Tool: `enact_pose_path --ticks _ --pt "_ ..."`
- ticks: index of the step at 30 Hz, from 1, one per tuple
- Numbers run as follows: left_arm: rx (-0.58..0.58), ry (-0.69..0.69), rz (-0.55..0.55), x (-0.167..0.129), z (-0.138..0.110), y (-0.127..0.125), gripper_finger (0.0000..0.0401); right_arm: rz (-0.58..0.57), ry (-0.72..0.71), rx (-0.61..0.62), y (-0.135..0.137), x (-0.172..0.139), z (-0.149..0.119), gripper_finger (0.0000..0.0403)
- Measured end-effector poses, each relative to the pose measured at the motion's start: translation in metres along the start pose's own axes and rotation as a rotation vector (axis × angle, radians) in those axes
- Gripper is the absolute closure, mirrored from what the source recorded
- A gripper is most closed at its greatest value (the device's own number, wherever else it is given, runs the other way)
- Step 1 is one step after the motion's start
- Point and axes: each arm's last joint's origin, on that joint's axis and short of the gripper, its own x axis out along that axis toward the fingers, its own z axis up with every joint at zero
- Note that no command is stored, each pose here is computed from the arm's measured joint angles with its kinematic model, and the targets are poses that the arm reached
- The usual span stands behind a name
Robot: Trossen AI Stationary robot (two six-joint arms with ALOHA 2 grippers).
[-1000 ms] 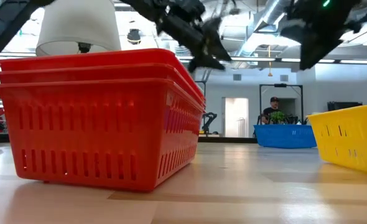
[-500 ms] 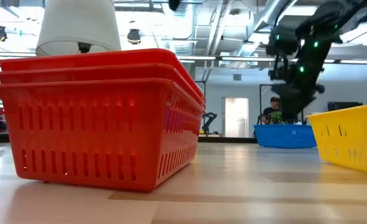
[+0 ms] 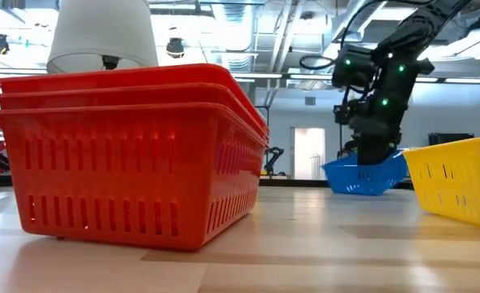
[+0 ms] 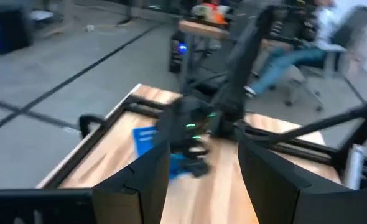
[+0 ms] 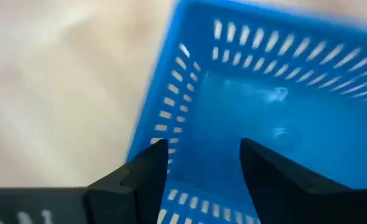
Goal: Stack baskets by color
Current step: Stack the right blue bin on top of the left blue bin
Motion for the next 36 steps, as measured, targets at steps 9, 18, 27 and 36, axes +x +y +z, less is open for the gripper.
enact_pose_path --ticks 9,18,27,36 --pt "-0.153 0.048 0.047 0.011 -0.054 0.020 0.0223 0.293 -0.032 -0.207 0.077 -0.027 0.010 0.0179" --pt "-0.174 0.143 0.096 0.070 -0.084 0.028 0.0223 0.431 -0.247 -0.205 0.124 -0.125 0.011 0.0179" --pt "-0.181 0.236 0.229 0.150 -0.125 0.033 0.0223 0.384 -0.253 0.000 0.124 -0.169 -0.026 0.0179" --pt "-0.192 0.318 0.299 0.213 -0.174 0.021 0.0223 0.393 -0.243 0.001 0.132 -0.179 -0.047 0.0179"
